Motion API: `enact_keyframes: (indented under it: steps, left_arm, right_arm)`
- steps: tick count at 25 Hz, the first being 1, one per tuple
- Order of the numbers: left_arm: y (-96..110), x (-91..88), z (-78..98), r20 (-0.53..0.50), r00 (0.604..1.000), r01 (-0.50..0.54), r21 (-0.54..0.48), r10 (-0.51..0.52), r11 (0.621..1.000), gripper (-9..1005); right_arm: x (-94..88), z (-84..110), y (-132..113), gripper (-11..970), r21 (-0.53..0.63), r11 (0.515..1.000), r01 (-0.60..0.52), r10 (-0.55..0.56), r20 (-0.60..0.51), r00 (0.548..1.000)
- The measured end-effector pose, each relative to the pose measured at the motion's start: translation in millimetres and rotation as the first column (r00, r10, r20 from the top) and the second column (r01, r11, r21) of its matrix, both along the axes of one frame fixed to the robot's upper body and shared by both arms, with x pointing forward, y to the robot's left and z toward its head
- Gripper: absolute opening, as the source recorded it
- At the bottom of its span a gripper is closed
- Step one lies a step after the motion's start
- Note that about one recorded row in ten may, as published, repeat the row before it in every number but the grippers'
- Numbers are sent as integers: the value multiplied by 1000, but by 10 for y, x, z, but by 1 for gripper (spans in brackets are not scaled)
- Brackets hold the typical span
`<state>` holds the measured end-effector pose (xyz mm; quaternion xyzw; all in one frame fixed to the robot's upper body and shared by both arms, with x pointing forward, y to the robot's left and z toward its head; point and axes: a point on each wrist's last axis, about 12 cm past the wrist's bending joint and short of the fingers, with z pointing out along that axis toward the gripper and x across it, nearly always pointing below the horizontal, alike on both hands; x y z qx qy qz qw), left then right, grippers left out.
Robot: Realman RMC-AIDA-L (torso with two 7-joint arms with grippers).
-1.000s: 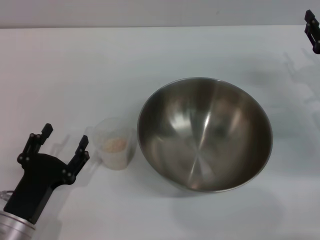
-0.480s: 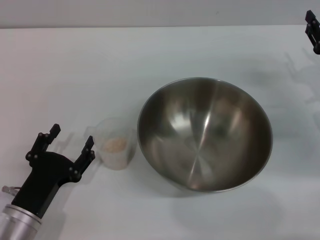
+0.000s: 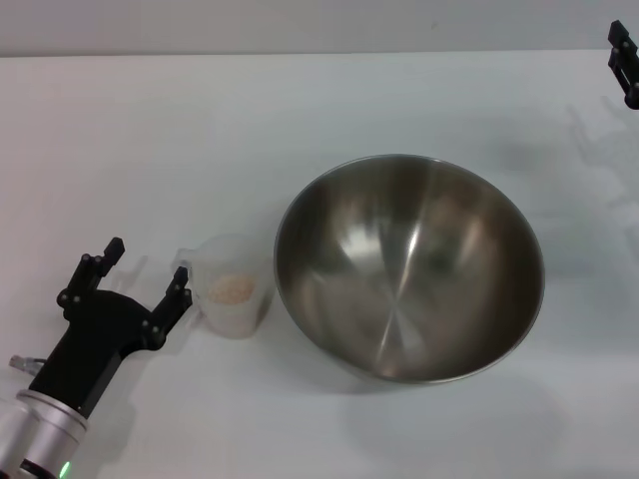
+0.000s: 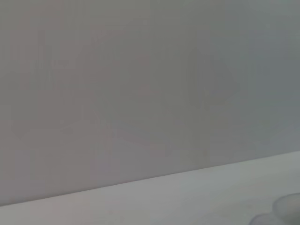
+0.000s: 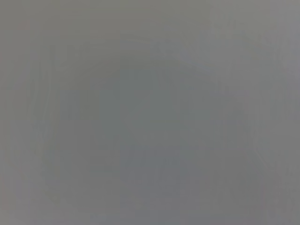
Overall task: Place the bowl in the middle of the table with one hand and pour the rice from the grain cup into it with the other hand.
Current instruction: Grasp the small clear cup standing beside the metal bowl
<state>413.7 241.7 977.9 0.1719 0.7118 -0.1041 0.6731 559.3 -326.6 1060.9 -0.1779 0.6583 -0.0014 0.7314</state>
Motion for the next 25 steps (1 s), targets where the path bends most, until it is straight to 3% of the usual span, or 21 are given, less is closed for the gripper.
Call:
enact_keyframes:
  steps: [14,25]
  left_arm:
    - [-15,168,18,-9,1000,5,10,-4,1000,813]
    - [-6,196,24,-11,1000,-12,2,12,1000,585]
  right_arm:
    - [23,11,4,480,-9,1000,4,-4,3,1000]
    - [35,14,20,480,-11,1000,-2,2,3,1000]
